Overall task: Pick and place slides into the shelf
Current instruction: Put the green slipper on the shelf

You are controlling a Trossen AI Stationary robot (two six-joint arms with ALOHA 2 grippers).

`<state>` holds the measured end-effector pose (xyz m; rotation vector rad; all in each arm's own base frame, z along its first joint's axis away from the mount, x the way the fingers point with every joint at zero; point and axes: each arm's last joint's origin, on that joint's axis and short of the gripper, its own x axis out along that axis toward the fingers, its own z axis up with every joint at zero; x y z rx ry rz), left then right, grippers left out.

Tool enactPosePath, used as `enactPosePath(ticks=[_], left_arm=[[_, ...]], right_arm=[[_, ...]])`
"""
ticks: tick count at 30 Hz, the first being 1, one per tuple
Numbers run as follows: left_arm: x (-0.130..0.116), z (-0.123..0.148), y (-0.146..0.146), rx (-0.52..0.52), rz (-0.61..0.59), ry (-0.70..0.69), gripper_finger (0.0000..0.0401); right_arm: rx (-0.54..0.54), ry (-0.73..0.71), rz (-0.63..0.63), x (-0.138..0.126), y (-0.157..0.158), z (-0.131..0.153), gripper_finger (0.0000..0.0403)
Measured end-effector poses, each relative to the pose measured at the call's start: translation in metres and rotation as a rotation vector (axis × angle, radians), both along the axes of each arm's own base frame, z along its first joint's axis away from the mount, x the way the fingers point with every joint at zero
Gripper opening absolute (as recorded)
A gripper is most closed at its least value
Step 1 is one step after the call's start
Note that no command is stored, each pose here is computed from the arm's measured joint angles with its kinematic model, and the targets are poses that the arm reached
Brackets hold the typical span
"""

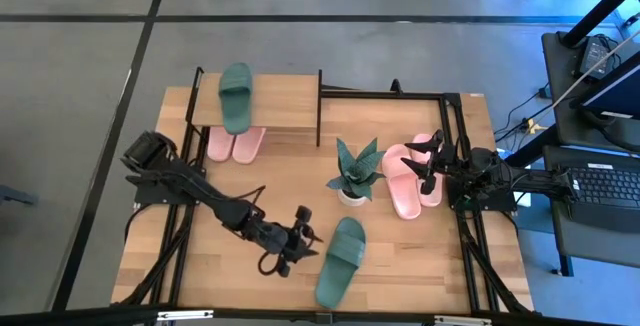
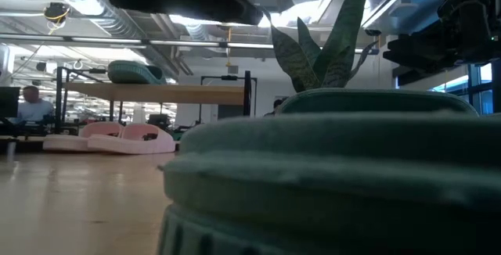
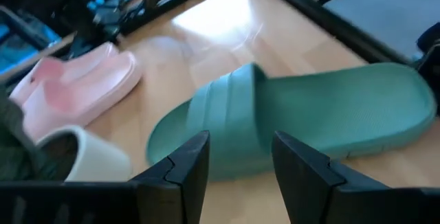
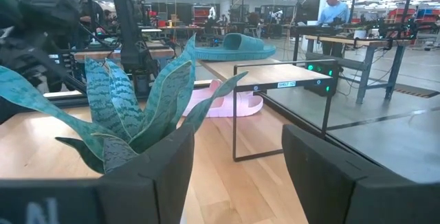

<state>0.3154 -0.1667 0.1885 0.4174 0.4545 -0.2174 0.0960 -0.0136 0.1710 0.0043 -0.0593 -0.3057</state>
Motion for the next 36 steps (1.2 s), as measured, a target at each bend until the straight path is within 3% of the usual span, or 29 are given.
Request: enactPosePath(ticks=[6, 19, 28, 33, 36], left_arm=[[0.007, -0.014, -0.007, -0.04, 0.018, 0.009, 0.015], [0.043, -0.029, -0.025, 0.023, 0.065, 0.041, 0.015], [0.053, -0.032, -0.031, 0.066, 0.078, 0.1, 0.015], [0.054, -0.038, -0.029, 0.147, 0.147, 0.15, 0.015], [0.055, -0.037, -0.028, 0.143, 0.167, 0.154, 0.015]], right_arm=[[0.0, 0.0, 0.0, 0.0, 0.0, 0.0, 0.0221], [-0.001, 0.0, 0.0, 0.0, 0.0, 0.0, 0.0221], [0.0, 0.0, 0.001, 0.0, 0.0, 0.0, 0.0221], [0.009, -0.002, 0.001, 0.0, 0.0, 0.0, 0.0221], [0.022, -0.005, 0.002, 0.0, 0.0, 0.0, 0.0221]])
